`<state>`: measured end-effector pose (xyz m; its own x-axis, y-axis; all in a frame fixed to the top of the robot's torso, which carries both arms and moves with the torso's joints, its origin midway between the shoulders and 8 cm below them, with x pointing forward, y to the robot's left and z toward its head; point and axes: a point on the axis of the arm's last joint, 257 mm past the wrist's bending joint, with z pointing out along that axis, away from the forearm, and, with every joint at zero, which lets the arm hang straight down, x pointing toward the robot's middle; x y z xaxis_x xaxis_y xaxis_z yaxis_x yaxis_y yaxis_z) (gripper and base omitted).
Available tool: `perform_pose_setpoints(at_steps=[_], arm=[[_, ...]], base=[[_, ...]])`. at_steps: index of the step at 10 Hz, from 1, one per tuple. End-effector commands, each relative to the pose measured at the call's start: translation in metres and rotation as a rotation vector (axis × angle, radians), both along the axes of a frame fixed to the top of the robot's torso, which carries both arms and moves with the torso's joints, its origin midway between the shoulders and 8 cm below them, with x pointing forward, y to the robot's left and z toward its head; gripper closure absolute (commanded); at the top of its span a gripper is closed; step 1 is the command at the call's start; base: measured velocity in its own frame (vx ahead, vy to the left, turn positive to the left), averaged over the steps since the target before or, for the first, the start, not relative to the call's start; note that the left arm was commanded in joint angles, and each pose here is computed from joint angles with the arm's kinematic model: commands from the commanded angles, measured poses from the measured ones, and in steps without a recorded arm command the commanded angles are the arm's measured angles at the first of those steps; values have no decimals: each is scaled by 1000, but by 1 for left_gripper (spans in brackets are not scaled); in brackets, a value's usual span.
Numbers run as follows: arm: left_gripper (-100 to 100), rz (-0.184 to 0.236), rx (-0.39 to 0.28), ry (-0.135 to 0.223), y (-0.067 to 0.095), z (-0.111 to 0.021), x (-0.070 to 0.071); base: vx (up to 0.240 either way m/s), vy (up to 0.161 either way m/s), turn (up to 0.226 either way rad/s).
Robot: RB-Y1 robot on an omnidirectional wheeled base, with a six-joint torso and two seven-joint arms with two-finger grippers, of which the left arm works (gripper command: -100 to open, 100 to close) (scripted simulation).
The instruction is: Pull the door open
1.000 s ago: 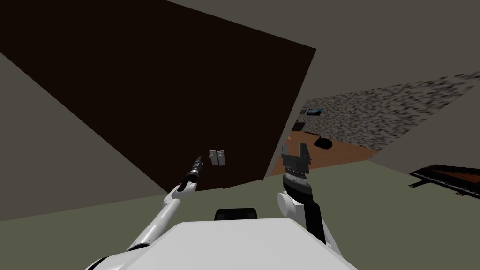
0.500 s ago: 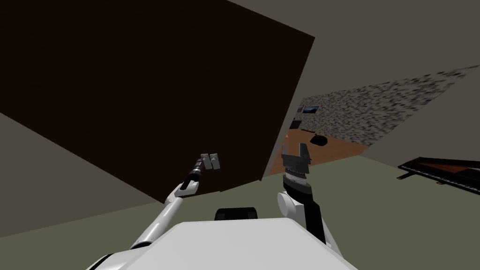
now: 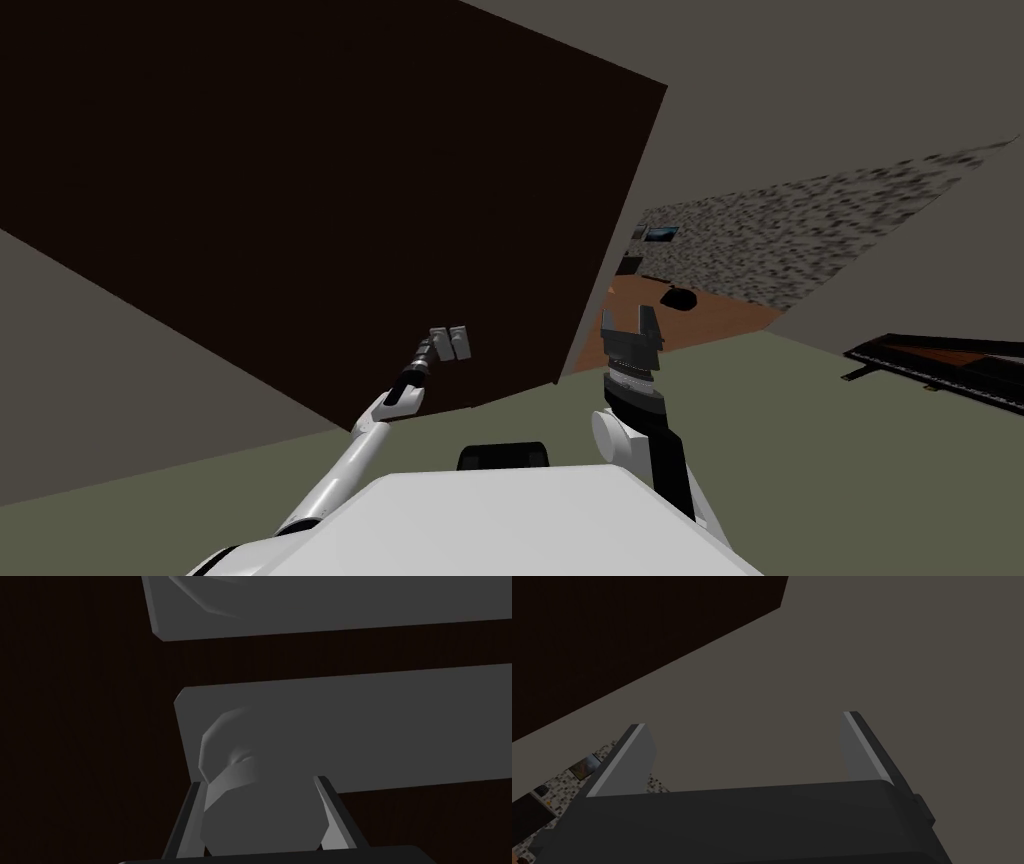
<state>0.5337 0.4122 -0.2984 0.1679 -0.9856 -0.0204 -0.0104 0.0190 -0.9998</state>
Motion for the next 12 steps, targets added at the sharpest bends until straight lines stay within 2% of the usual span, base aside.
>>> perform_pose_setpoints(at_steps=[1,3,4,9,10,11,12], arm=[[100,30,11,22,24,-9,-11],[100,49,21,36,40,-12,-20],[-100,23,11,24,24,-9,-14],[-100,-40,-12,1,-10,-2,-5],[-100,-35,-11,1,-8,-2,-6],[-100,7,4,24,19,-9,-18],[-100,29,12,34,33,-12,-24]], base=[[-153,124,136],[-197,114,118],[-220,40,-57],[-176,-63,-71],[-49,-30,-5],[-12,59,216],[2,111,197]])
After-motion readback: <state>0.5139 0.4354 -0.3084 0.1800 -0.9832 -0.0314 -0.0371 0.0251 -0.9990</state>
